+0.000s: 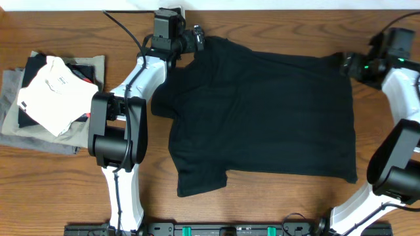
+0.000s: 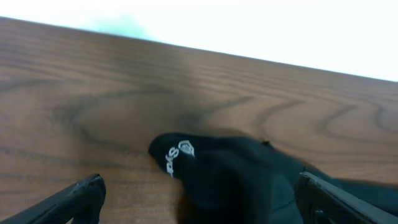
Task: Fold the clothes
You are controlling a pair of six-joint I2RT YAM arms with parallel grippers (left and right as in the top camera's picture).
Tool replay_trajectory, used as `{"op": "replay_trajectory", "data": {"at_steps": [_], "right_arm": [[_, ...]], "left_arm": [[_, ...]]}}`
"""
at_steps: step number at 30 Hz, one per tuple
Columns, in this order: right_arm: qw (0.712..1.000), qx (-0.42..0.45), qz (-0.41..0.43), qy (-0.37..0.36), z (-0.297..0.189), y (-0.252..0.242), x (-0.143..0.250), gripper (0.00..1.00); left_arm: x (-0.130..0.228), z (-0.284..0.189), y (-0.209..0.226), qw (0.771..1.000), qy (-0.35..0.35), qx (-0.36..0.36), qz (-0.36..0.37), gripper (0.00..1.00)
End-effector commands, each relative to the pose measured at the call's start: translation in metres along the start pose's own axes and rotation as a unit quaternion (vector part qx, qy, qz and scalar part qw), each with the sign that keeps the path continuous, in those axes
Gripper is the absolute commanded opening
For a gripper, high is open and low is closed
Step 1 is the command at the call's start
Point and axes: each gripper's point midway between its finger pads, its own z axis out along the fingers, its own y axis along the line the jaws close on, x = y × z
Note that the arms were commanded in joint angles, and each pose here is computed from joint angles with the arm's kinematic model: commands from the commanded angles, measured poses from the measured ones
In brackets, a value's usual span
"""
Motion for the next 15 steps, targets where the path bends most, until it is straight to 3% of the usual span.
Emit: {"op": "replay_trajectory", "data": {"at_steps": [1, 5, 15], "right_arm": [[1.000, -0.028, -0.004, -0.001, 0.007, 0.000, -0.001, 0.83], [0.999, -0.033, -0.010, -0.003, 0.012, 0.002, -0.002, 0.82], [0.999, -0.046, -0.021, 0.015, 0.020, 0.019, 0.009, 0.83]], "left_arm": [[-0.027, -0.013, -0.021, 0.998, -0.030, 0.044, 0.041, 0.99], [-0.029, -0.015, -0.035, 0.994, -0.033, 0.082, 0.062, 0.88], [-0.021, -0.009, -0.026, 0.996, -0.019, 0.066, 0.055, 0.87]]}}
